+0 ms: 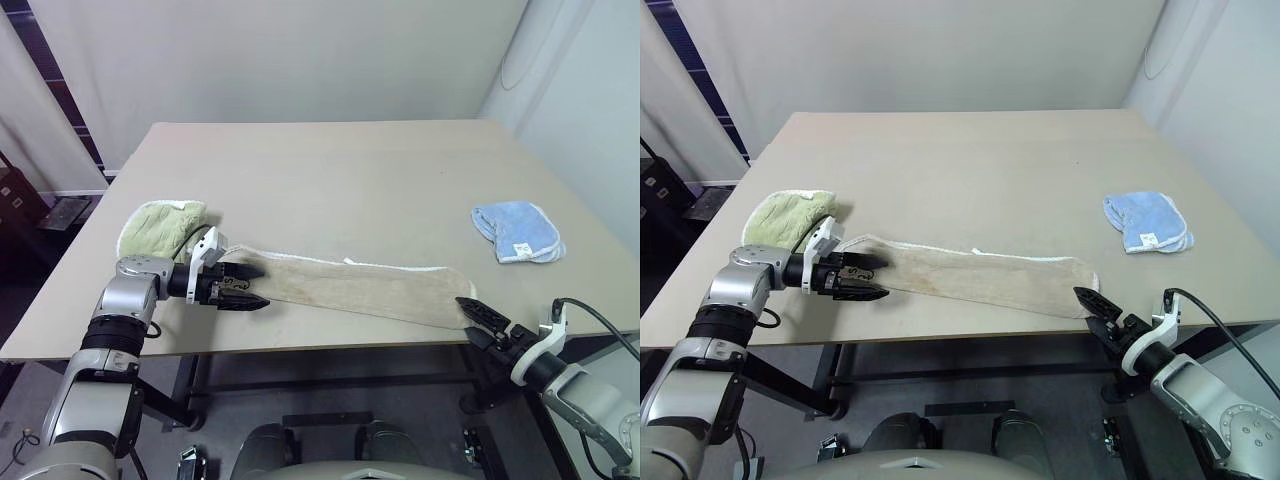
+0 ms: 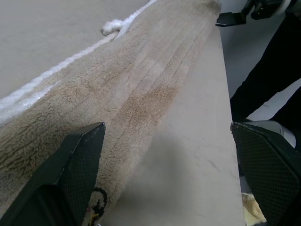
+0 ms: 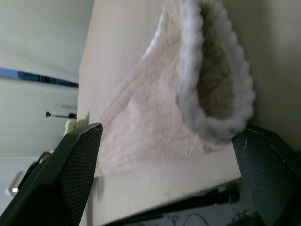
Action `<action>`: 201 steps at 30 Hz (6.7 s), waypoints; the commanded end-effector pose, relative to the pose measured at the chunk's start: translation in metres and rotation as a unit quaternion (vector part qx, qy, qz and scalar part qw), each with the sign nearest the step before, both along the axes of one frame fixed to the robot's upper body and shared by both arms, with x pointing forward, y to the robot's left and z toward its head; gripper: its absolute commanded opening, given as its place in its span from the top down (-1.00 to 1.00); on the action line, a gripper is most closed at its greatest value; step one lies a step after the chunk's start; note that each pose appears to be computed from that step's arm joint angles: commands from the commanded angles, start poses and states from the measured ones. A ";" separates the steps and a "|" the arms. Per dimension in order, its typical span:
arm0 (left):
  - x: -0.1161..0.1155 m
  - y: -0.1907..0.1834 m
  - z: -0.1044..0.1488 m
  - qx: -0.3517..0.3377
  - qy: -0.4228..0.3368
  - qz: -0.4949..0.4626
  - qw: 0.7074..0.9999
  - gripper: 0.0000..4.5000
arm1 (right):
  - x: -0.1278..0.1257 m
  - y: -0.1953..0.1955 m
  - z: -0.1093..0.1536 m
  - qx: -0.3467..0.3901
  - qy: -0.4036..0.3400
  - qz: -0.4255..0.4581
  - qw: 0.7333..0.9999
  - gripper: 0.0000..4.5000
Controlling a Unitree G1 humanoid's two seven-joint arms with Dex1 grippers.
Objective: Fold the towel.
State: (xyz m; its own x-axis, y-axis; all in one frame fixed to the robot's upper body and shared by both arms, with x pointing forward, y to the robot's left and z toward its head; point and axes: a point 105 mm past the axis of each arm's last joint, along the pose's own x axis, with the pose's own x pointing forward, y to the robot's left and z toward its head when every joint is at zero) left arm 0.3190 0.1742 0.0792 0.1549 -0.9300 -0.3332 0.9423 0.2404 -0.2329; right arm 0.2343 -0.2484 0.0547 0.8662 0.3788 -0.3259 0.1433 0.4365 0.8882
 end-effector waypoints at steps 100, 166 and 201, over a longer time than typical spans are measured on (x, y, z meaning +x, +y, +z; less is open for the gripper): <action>0.006 -0.184 -0.056 0.001 -0.063 -0.078 0.995 1.00 | 0.106 0.089 -0.028 -0.352 -0.215 0.181 0.893 0.98; -0.034 0.008 0.025 -0.083 0.388 0.240 0.886 -0.95 | 0.068 0.118 0.070 -0.132 -0.281 0.185 0.933 1.00; -0.002 0.017 -0.021 -0.099 0.393 0.342 0.848 0.98 | 0.078 0.099 0.060 -0.158 -0.238 0.145 0.947 1.00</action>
State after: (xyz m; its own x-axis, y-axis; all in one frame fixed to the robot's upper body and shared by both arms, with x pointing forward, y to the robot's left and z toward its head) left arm 0.3170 0.1848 0.0610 0.4728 -0.7790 -0.4119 0.1488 0.5313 -0.8340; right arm 0.3100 -0.1460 0.1056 0.8115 0.5776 -0.0884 -0.3905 0.6485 0.6534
